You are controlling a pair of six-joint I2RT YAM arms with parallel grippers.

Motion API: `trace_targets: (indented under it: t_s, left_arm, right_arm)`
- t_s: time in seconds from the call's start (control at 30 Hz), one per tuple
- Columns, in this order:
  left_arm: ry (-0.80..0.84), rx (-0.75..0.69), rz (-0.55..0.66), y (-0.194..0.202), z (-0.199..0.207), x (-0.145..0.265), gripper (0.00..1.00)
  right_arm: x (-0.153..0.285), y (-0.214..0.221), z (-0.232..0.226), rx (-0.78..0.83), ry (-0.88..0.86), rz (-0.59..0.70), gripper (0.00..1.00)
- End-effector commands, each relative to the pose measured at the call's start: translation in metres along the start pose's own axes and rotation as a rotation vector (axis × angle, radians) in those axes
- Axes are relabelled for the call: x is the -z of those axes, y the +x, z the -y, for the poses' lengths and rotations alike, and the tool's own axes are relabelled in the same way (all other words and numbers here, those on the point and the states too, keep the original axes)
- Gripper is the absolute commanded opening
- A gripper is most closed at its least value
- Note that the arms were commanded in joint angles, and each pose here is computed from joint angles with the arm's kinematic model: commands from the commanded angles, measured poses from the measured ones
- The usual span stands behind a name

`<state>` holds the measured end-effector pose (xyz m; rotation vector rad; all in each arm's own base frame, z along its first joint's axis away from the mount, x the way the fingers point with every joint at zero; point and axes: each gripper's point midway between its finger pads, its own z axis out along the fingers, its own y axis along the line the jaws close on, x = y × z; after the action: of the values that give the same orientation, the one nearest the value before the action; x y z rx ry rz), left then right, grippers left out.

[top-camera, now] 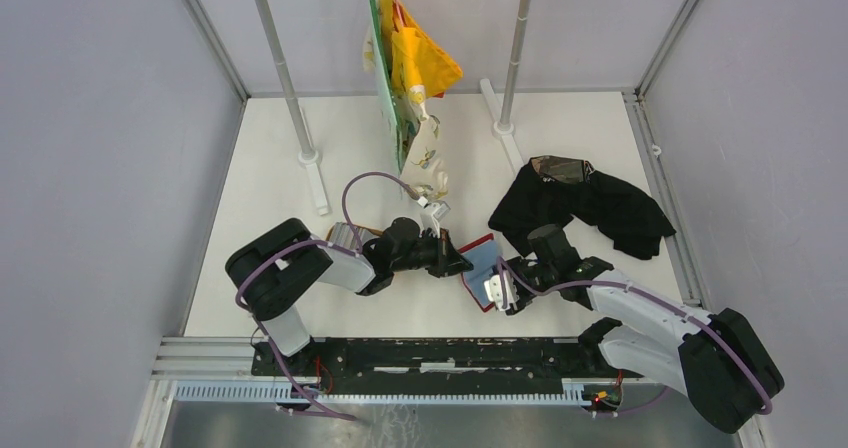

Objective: Put the credit cards into the card holder
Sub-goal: Open the card holder at the center of the board.

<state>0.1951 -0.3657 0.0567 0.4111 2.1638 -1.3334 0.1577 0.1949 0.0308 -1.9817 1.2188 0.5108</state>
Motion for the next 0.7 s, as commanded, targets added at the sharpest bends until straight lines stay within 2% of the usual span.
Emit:
trace_targets:
  t_s: [0.0,0.33,0.53,0.67]
  left_arm:
    - [0.081,-0.001,0.045,-0.018,0.021,-0.005,0.02]
    - [0.094,0.002,0.034,-0.018,0.023,-0.008,0.02]
    - [0.108,0.009,0.019,-0.015,0.024,-0.011,0.02]
    - [0.111,0.015,0.01,-0.014,0.023,-0.013,0.02]
  right_arm:
    - [-0.002,-0.005,-0.006,0.009,-0.028,0.024,0.61]
    - [-0.003,-0.002,-0.006,0.01,-0.031,0.007,0.65]
    - [-0.002,0.002,0.0,0.005,0.0,-0.018,0.64]
    - [-0.001,0.002,0.005,0.0,0.022,-0.028,0.58]
